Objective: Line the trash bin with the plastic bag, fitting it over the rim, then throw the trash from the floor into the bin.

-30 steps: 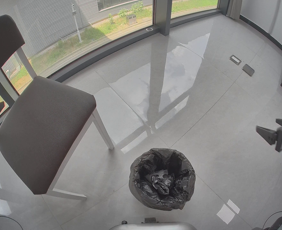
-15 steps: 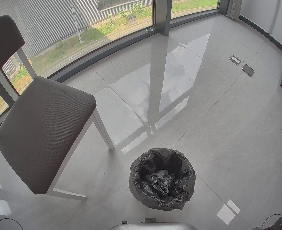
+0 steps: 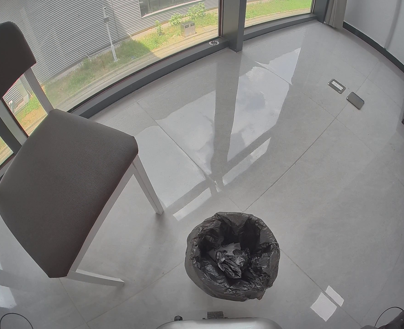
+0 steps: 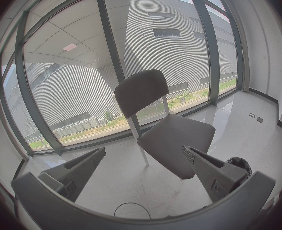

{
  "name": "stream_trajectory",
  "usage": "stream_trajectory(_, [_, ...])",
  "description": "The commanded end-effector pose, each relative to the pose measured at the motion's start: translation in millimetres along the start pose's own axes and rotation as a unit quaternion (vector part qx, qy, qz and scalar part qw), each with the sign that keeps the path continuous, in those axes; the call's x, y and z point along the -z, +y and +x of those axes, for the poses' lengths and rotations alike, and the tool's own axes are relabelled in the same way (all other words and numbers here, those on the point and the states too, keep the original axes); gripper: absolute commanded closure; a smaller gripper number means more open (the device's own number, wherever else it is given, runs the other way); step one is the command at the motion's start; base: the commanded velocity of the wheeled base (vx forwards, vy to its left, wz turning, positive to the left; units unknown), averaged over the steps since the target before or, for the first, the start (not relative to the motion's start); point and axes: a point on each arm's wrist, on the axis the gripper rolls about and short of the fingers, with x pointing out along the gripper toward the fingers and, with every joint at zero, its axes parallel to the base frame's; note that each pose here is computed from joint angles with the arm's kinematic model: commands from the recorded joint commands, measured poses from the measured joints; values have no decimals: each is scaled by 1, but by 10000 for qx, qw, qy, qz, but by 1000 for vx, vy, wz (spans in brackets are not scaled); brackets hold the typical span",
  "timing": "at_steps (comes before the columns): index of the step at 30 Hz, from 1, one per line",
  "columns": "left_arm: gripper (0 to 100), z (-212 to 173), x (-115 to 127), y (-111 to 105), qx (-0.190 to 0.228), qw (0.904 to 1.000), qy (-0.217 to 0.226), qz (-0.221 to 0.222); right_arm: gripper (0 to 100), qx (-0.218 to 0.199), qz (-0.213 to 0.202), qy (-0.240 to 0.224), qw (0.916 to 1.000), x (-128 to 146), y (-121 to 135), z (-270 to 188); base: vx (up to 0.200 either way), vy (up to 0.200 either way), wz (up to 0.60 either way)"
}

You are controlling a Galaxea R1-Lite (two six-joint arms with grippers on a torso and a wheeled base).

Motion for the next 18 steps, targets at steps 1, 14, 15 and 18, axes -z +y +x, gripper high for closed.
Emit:
stream_trajectory(1, [0,-21,27,5,-169,9989,6,-443,0,-132,-9,-46,9999,32,2,17,0,0,0])
stream_trajectory(14, [0,14,57,-5,617,9970,-54,-467,0,-101,-54,-55,9999,32,2,17,0,0,0])
stream_trajectory(15, [0,22,61,-10,682,9966,7,-455,0,-102,-1,-54,9999,32,2,17,0,0,0])
stream_trajectory(18, [0,49,72,-25,824,9956,-57,-447,0,-87,84,-62,9999,32,1,17,0,0,0])
